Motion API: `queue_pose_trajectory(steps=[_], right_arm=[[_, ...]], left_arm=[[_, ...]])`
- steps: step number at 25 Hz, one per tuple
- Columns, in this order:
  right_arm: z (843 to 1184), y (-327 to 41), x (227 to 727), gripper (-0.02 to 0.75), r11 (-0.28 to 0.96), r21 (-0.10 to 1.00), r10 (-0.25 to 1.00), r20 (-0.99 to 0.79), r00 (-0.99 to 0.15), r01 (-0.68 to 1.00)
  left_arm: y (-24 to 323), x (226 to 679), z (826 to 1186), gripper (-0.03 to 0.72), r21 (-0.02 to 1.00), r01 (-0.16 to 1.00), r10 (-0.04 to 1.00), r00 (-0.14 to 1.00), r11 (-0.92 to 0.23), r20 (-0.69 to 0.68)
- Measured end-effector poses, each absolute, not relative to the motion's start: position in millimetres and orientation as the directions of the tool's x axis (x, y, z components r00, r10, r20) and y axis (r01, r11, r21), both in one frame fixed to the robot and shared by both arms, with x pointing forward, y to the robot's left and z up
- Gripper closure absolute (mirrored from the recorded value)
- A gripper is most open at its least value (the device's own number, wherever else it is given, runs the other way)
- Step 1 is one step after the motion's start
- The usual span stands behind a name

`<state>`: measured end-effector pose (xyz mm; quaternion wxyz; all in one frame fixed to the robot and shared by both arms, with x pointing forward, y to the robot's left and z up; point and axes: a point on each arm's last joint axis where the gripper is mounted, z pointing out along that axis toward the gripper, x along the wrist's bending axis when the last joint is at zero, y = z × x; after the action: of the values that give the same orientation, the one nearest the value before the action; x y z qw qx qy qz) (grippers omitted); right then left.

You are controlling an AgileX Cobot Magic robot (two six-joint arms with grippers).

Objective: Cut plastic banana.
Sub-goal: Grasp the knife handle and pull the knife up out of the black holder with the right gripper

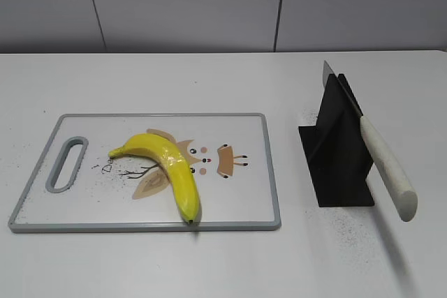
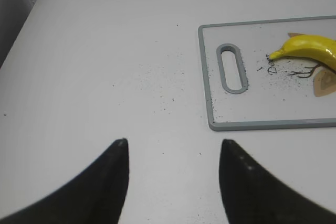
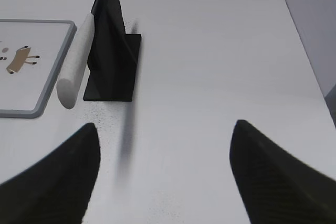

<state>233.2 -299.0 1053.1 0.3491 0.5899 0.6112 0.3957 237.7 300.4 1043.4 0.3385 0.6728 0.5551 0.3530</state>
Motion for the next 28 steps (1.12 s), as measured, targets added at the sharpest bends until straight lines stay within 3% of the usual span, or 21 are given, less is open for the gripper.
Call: queue_pose_trajectory(steps=[28], right_arm=[[1053.1, -299.0, 233.2, 0.156, -0.009, 0.896, 0.997, 0.04, -0.06, 0.445]], left_arm=[[300.4, 237.7, 1043.4, 0.174, 0.847, 0.508, 0.986, 0.134, -0.155, 0.099]])
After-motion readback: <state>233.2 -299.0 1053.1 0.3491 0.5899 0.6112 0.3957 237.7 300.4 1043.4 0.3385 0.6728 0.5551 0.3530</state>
